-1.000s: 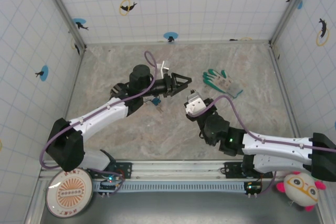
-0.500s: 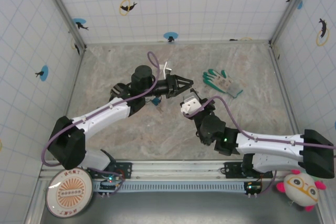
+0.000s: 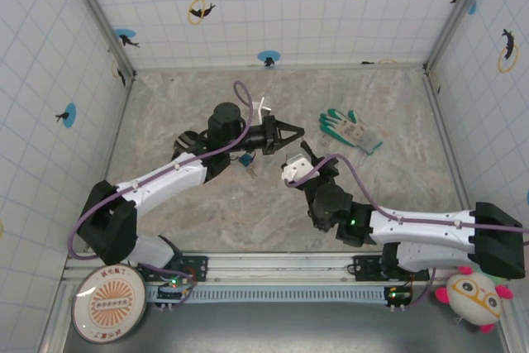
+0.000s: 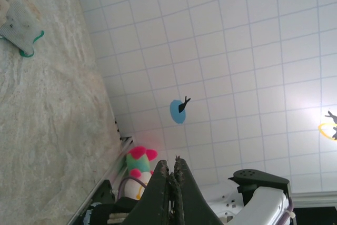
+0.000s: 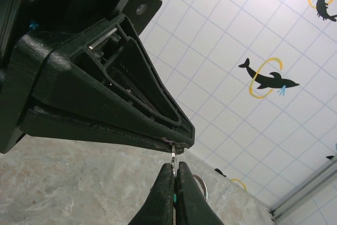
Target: Unlock with the key
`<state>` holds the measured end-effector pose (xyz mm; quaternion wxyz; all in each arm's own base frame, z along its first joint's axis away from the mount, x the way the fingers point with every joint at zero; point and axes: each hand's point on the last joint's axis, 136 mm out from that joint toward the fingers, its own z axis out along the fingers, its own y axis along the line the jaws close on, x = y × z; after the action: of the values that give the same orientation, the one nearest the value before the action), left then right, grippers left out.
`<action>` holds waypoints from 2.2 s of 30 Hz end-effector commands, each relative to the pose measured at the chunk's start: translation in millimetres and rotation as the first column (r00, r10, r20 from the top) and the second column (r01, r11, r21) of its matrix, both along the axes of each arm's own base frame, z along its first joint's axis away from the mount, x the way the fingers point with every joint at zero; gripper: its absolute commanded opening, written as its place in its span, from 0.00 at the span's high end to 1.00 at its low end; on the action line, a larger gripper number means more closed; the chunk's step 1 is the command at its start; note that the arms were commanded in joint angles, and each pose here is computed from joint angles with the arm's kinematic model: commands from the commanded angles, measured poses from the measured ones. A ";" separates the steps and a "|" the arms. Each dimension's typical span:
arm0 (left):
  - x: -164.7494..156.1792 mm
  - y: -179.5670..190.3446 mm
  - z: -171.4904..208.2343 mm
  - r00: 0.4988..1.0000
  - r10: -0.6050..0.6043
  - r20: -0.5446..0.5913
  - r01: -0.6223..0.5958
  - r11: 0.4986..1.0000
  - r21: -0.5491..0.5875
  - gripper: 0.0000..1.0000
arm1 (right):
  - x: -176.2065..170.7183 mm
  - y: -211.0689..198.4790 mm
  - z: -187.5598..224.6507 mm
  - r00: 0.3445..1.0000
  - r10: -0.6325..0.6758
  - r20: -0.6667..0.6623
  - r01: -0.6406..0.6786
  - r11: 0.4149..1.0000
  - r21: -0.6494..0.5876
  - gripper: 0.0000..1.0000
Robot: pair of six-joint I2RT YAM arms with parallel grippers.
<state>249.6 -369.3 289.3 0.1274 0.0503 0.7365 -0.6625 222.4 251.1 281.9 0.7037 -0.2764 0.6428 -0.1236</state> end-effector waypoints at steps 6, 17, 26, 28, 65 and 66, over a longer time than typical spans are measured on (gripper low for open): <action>4.5 1.6 11.6 0.994 0.010 0.112 -0.013 1.000 0.024 1.00 | -8.1 -10.9 13.8 0.999 0.037 -0.027 -0.032 0.985 0.167 0.74; 28.0 29.0 6.0 0.950 0.093 0.296 -0.151 0.972 0.178 1.00 | 9.0 -42.6 9.6 0.963 0.158 -0.220 -0.025 0.861 0.509 0.72; 28.8 46.0 21.8 0.891 0.152 0.427 -0.244 0.955 0.169 1.00 | 36.7 -47.7 12.8 0.860 0.410 -0.303 0.031 0.551 0.834 0.71; 28.7 49.0 25.9 0.879 0.168 0.447 -0.262 0.952 0.157 1.00 | 43.1 -46.8 11.9 0.835 0.470 -0.288 0.052 0.453 0.890 0.70; -11.6 41.1 81.6 0.791 0.242 0.562 -0.205 0.970 -0.129 1.00 | 6.8 5.4 83.0 0.494 0.850 0.181 -0.119 -0.140 0.983 0.57; -12.1 40.8 81.8 0.791 0.242 0.562 -0.205 0.970 -0.131 1.00 | 6.8 6.3 83.2 0.492 0.851 0.181 -0.119 -0.140 0.983 0.57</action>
<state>241.2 -327.0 364.5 0.4165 0.1570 0.6575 -0.6080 235.3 258.6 350.1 0.4415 -0.0059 0.5721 0.6912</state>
